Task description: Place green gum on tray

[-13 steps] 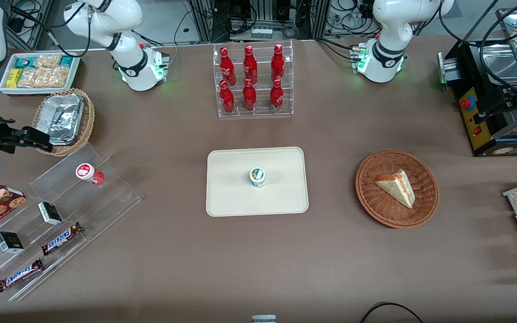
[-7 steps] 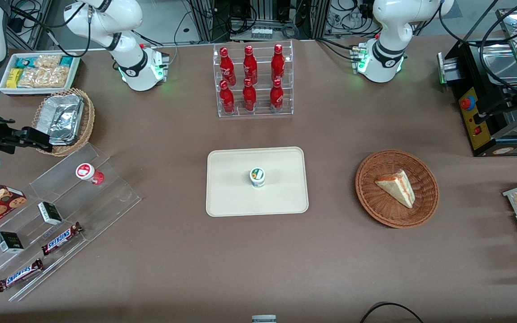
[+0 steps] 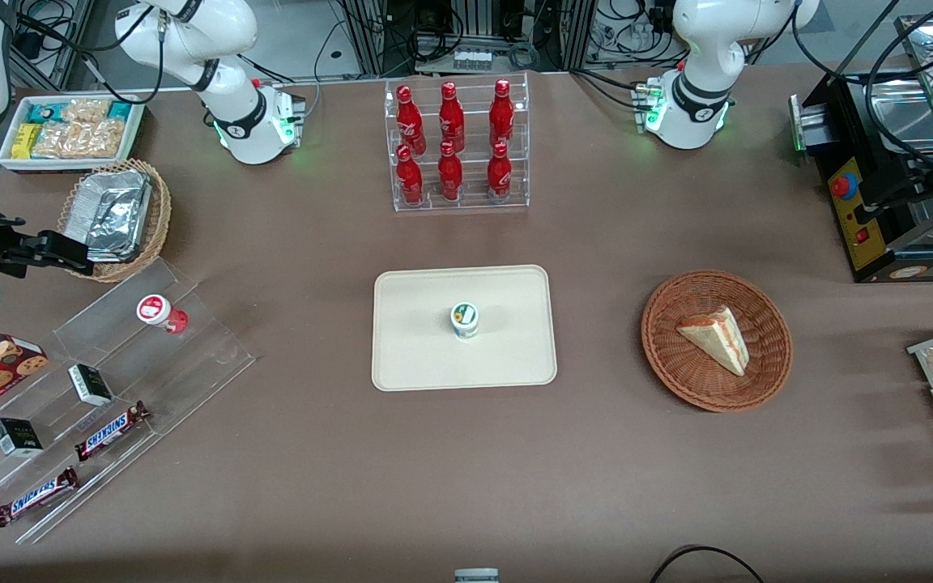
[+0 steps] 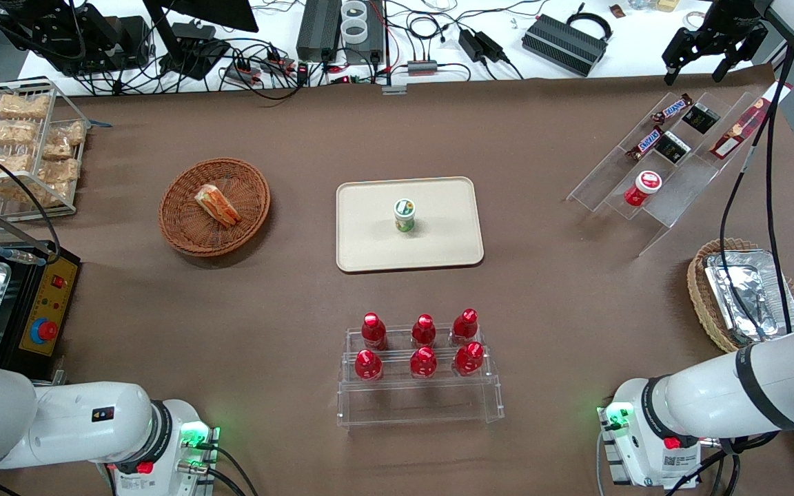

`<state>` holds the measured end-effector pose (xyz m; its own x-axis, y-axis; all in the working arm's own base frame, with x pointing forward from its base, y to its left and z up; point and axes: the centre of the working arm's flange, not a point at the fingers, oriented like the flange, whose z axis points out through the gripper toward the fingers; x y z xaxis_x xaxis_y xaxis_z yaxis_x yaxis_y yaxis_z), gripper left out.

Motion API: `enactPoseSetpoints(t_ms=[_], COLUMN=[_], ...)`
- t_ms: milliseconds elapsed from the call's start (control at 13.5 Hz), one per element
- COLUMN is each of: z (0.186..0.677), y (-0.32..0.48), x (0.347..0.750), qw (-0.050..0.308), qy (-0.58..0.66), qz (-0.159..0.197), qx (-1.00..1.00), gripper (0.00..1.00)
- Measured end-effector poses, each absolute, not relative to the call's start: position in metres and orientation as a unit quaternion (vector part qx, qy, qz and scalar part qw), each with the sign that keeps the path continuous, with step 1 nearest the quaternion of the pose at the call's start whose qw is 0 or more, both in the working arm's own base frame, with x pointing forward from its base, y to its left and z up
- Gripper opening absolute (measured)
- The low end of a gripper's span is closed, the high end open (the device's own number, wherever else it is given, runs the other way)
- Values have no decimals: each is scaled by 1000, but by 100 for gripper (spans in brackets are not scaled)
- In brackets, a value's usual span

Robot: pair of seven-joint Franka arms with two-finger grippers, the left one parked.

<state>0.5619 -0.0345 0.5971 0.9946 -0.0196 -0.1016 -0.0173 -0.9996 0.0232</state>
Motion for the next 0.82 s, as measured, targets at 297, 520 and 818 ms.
enactPoseSetpoints(t_ms=[297, 520, 818], z=[595, 595, 596], y=[-30, -29, -13], x=[560, 560, 561], qw=[8, 8, 9], qy=[-17, -16, -3], qz=[-60, -60, -60], qx=[998, 998, 998], gripper=[99, 99, 99])
